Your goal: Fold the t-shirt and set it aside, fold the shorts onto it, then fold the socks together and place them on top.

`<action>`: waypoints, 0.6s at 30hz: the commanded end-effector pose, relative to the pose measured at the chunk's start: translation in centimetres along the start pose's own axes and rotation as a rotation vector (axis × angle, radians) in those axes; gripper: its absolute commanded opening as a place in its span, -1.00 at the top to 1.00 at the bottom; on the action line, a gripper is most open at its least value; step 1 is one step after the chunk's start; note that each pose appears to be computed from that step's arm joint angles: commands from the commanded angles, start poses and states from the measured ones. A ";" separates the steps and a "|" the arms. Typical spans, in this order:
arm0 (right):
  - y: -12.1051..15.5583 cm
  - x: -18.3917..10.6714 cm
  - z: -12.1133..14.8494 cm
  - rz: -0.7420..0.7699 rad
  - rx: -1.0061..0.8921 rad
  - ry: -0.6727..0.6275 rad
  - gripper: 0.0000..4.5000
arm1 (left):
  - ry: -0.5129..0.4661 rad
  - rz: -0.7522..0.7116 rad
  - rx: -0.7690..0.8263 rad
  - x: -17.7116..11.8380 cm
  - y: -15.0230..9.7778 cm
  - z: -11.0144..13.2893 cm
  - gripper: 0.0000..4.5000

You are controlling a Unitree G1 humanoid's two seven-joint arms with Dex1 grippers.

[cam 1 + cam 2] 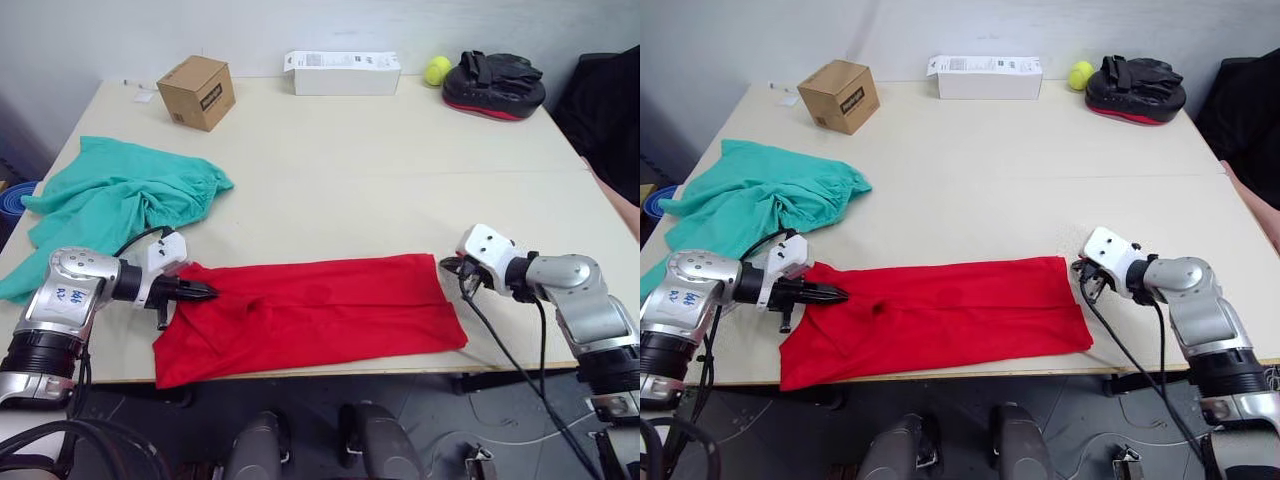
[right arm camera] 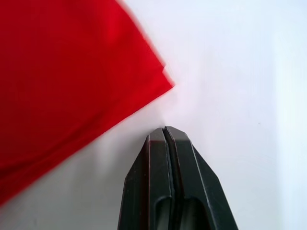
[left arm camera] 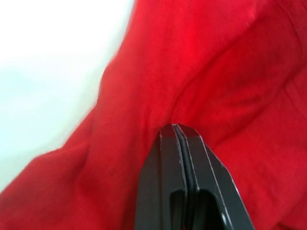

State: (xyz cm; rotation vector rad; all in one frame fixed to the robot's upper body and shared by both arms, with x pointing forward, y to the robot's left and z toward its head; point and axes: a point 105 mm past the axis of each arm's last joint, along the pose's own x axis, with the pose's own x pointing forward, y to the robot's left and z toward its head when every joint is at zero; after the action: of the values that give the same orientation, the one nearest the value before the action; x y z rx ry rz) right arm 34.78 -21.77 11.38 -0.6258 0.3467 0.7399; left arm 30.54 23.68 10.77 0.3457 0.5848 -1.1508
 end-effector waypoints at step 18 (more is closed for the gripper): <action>6.9 4.9 3.9 0.184 -0.031 -0.090 1.00 | 0.259 -0.240 0.187 3.2 -4.1 -1.8 0.99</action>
State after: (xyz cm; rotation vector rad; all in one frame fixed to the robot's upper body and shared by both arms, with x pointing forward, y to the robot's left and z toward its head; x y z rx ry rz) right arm 33.61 -11.98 10.63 -0.5886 0.2469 0.9694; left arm 27.91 18.38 10.08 0.5503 0.6135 -1.4494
